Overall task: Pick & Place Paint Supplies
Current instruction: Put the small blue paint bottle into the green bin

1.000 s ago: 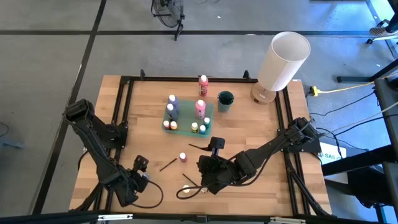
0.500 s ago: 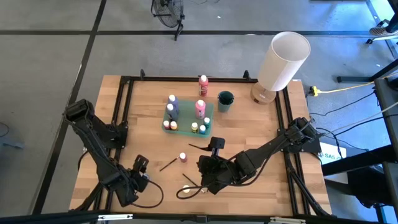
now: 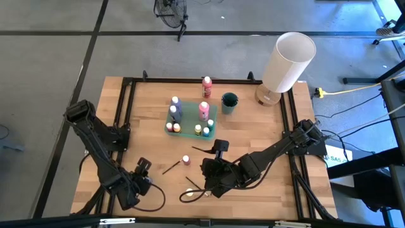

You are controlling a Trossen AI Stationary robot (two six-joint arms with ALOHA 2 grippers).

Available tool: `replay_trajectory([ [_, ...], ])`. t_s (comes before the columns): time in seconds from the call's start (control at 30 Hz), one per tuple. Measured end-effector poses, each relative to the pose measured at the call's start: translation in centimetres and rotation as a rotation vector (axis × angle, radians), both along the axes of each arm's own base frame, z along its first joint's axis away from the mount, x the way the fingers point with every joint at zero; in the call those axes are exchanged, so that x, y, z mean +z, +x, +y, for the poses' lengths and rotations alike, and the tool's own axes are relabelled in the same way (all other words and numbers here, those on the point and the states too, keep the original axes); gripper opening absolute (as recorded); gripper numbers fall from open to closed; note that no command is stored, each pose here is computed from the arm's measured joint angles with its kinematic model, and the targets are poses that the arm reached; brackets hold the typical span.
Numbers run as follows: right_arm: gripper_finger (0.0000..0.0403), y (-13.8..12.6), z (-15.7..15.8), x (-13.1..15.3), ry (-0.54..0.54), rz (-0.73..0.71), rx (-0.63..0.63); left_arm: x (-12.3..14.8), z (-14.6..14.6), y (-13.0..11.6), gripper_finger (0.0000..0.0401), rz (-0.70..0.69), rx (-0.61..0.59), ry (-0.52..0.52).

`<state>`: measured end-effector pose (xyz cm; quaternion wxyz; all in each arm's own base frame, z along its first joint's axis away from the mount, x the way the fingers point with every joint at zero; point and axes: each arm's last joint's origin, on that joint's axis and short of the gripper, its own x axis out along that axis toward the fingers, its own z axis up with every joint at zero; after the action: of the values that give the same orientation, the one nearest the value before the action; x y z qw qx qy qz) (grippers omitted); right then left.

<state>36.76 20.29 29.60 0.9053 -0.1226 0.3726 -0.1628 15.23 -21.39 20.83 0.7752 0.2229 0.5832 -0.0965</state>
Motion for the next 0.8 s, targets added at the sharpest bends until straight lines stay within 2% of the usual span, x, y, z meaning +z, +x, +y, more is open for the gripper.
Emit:
replay_trajectory([
  [0.23, 0.0289, 0.00, 0.00, 0.00, 0.000, 0.000, 0.000, -0.10, -0.02, 0.04, 0.0119, -0.006, 0.021, -0.005],
  [0.63, 0.0289, -0.01, 0.00, -0.01, -0.001, 0.001, 0.000, -0.17, -0.03, 0.04, 0.0119, -0.006, 0.041, -0.010],
  [0.8, 0.0289, -0.16, 0.19, -0.01, -0.008, 0.002, 0.004, 0.70, -0.10, 0.08, 0.0119, 0.028, 0.031, 0.012],
])
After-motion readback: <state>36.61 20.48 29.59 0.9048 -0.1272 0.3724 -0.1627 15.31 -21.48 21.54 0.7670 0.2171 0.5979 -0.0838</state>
